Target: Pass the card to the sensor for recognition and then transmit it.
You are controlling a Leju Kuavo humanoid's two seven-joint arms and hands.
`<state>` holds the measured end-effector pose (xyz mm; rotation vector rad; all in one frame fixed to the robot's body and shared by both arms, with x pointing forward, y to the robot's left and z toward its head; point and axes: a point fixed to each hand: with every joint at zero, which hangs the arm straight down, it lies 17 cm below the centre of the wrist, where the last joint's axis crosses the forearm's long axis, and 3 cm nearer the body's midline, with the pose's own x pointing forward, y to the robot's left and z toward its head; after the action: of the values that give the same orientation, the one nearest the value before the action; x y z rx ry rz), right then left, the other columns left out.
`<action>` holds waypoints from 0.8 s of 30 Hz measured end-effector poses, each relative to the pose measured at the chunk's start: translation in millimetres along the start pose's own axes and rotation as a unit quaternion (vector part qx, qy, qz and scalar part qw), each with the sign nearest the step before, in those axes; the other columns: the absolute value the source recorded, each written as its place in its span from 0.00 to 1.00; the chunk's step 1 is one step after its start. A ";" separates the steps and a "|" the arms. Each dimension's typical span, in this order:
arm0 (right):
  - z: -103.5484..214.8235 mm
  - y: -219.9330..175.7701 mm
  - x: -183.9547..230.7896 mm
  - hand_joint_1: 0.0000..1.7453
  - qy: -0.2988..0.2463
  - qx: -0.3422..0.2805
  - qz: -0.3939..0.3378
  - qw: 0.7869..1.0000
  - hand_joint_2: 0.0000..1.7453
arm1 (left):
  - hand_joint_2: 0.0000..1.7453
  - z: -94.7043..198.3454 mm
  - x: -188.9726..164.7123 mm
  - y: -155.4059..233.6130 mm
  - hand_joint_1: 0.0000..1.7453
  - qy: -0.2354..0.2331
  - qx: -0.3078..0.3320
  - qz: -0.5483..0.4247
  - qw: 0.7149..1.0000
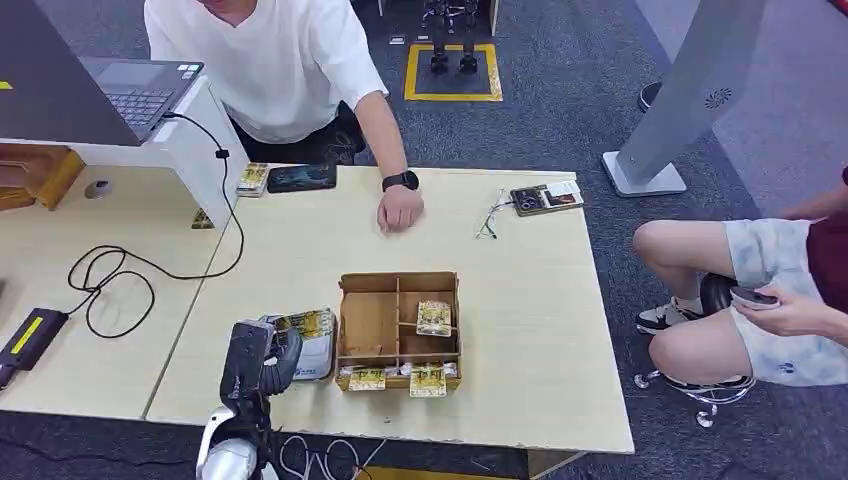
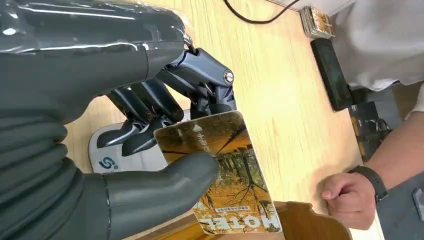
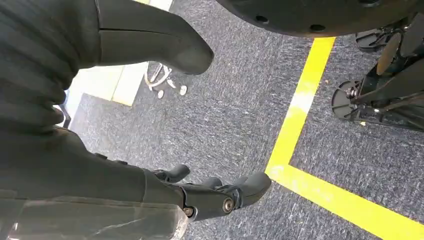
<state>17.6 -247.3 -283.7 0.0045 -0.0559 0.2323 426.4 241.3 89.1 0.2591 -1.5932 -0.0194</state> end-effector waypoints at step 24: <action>0.0 -0.2 -0.2 0.00 0.002 0.001 0.016 1.000 1.00 | 1.00 -35.7 -41.5 15.3 1.00 0.023 0.020 -0.206 0.978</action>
<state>17.5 -247.5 -283.7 0.0042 -0.0512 0.2636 460.1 268.8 52.5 0.6143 -1.4709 -0.3001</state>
